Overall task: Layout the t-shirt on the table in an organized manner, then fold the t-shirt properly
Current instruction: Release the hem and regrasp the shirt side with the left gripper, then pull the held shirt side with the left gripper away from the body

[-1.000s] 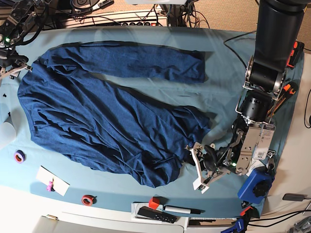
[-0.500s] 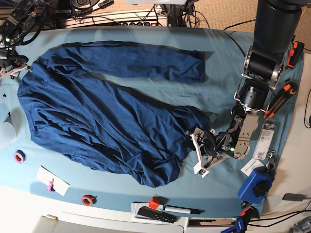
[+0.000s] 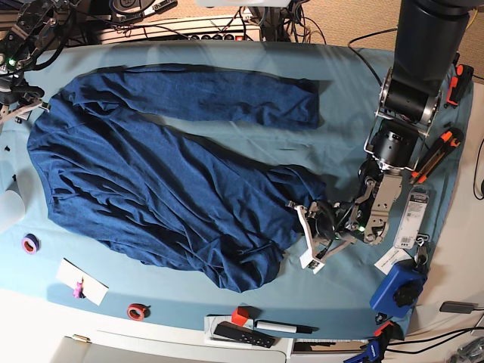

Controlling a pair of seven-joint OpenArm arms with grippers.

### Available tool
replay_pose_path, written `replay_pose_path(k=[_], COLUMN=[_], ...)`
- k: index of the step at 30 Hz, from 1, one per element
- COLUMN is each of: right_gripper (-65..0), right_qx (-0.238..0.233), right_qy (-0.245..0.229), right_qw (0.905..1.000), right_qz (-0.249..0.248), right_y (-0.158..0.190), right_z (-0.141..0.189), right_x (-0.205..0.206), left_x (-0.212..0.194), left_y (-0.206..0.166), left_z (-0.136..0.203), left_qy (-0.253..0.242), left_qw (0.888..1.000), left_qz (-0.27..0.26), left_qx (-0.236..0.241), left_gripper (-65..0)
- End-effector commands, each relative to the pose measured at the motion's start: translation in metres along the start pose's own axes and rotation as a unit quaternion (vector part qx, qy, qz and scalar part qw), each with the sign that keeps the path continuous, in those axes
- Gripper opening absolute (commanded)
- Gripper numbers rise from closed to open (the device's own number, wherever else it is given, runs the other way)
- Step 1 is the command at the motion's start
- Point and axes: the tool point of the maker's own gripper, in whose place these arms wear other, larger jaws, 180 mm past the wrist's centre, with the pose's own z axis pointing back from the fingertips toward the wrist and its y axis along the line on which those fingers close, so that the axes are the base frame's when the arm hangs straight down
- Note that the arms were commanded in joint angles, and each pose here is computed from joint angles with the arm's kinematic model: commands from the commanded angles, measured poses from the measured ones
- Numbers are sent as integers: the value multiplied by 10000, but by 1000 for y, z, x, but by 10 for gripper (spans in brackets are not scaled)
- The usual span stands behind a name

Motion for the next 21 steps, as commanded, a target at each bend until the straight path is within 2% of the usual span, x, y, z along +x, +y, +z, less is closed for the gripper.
replay_pose_path(k=[1,5,11,16,18,21], right_gripper=[-380,-379,-380,-379,-379,-379], right_qx=[-120,-117,-117,-120,-117,-118], right_qy=[-266,-266,-264,-262,-262,-264], right_qw=[9996,9996,9996,9996,9996,9996], right_qz=[51,54,54,51,54,52], right_y=[-9,-9,-9,-9,-9,-9], right_z=[4,4,4,4,4,4], right_x=[16,16,16,16,16,16], left_x=[20,29,74,94,98,99], left_y=[1,-1,-2,-22,-38,-58], left_z=[6,9,35,60,70,84], left_qy=[-184,-248,-586,-616,-701,-716], left_qw=[9997,9993,9972,9899,9814,9676], left_qz=[-133,-260,-324,-553,-609,-249], left_qx=[-23,-90,-326,-1150,-1682,-2408], left_gripper=[-650,-650,-650,-650,-650,-650])
